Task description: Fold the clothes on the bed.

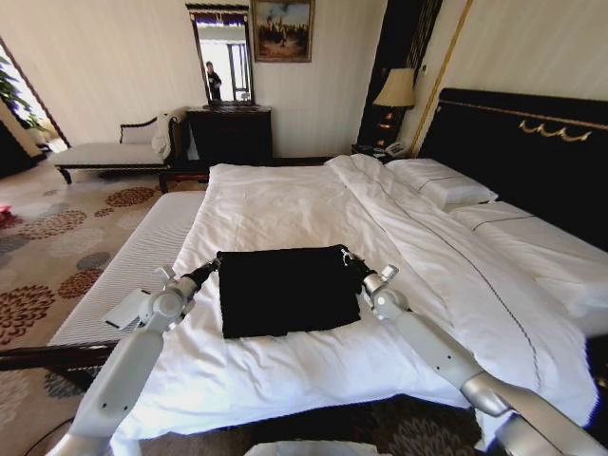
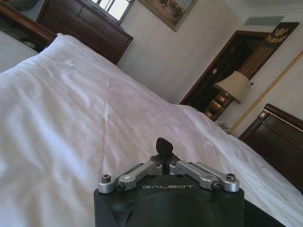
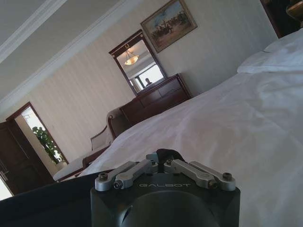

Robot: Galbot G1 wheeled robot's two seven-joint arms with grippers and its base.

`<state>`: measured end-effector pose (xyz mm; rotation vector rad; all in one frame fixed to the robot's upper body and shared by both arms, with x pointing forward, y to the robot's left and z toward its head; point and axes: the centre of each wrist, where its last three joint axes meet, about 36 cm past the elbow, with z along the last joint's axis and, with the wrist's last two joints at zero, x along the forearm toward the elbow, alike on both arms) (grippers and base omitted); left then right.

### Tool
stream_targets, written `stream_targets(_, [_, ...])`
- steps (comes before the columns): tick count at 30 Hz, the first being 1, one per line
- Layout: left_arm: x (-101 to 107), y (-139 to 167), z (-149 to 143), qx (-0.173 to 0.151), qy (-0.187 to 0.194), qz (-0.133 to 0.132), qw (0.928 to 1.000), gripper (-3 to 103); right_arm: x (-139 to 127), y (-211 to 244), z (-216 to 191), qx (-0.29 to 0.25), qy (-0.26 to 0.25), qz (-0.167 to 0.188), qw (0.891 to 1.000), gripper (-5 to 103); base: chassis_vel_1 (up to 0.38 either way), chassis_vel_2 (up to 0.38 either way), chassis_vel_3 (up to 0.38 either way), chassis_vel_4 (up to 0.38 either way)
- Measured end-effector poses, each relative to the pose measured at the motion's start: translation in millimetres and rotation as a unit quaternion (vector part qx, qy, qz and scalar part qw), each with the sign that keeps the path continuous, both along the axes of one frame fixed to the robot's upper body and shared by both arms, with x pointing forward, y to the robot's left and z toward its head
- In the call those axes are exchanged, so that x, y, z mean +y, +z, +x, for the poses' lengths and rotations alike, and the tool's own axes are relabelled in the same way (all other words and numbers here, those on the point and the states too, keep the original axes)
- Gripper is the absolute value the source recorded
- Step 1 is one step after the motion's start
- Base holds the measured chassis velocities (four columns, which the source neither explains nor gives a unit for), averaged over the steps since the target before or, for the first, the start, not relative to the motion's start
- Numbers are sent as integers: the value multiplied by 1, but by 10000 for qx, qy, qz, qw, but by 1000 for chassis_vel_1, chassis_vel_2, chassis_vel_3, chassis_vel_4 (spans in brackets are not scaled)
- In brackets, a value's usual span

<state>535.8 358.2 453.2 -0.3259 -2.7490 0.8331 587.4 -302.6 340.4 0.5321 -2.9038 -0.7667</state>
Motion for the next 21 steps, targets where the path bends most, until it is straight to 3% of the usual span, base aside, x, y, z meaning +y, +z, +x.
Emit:
stream_targets(11, [13, -21, 17, 81, 166, 277, 9994, 1, 9, -16, 25, 205, -150, -93, 9996, 1, 0, 0, 0, 0])
stream_targets(21, [11, -29, 12, 57, 242, 199, 9995, 1, 16, 11, 44, -75, -139, -17, 9999, 1, 0, 0, 0, 0])
